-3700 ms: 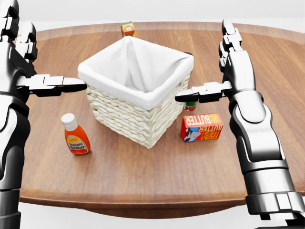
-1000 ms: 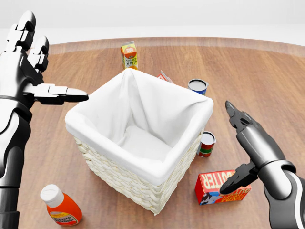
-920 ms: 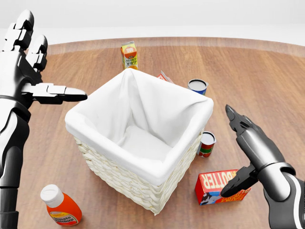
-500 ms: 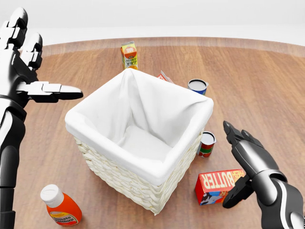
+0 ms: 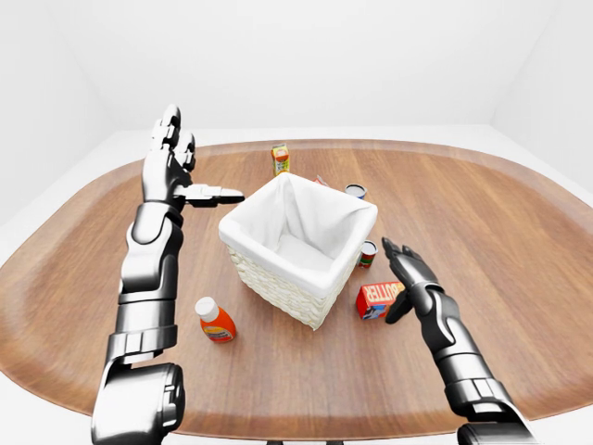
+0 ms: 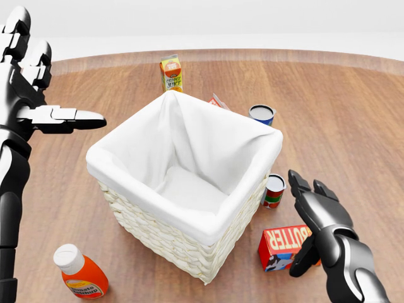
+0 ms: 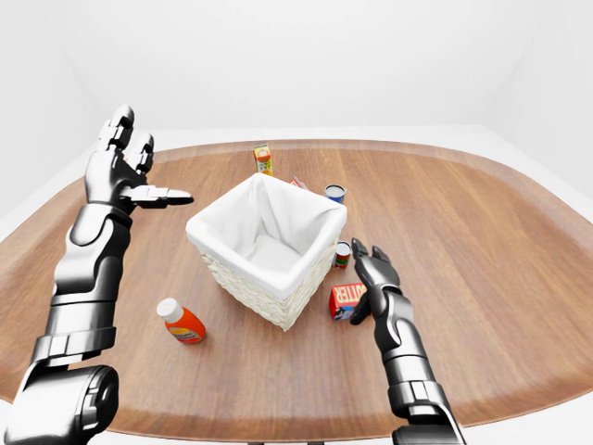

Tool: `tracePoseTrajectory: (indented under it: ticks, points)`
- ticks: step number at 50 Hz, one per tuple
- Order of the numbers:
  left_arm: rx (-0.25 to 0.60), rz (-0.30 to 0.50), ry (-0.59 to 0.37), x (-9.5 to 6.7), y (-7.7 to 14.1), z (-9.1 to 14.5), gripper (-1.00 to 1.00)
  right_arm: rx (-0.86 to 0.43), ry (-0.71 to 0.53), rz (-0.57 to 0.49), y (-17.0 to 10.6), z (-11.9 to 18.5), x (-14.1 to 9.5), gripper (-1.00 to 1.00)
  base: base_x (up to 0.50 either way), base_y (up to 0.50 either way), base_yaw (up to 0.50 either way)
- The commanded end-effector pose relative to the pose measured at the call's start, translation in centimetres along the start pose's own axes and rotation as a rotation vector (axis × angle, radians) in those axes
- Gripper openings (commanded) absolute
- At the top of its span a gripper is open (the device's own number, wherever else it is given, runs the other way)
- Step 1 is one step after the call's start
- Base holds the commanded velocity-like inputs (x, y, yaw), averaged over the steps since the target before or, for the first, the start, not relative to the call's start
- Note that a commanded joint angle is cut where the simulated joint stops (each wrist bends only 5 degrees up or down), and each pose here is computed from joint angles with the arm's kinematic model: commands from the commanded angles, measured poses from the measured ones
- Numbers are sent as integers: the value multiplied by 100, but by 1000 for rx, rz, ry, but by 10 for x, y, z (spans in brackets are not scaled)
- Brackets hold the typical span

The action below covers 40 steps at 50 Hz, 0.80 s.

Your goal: Pick up the butter and put it in the basket.

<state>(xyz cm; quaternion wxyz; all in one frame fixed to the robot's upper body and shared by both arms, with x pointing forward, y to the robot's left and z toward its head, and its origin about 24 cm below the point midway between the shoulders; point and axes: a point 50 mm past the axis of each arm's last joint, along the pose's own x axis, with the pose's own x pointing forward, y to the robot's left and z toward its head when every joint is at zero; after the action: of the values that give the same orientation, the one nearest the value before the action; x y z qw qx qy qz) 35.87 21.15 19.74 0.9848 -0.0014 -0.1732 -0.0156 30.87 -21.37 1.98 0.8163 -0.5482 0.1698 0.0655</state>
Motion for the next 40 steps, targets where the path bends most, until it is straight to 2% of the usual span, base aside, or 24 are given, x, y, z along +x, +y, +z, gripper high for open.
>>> tracePoseTrajectory:
  ticks: [1, 24, 40]
  points:
    - [-2, 5, 1, 0, 2, 0, 100, -46, 38, 12, 16, -1, 11, 100, 0, 0, 0]
    - [-6, 16, 6, 0, 4, -1, 100, -91, 155, 54, 46, -5, 29, 100, 0, 0, 0]
    - [-14, 26, 5, -1, 7, -1, 100, -110, 158, 68, 51, 2, 30, 100, 0, 0, 0]
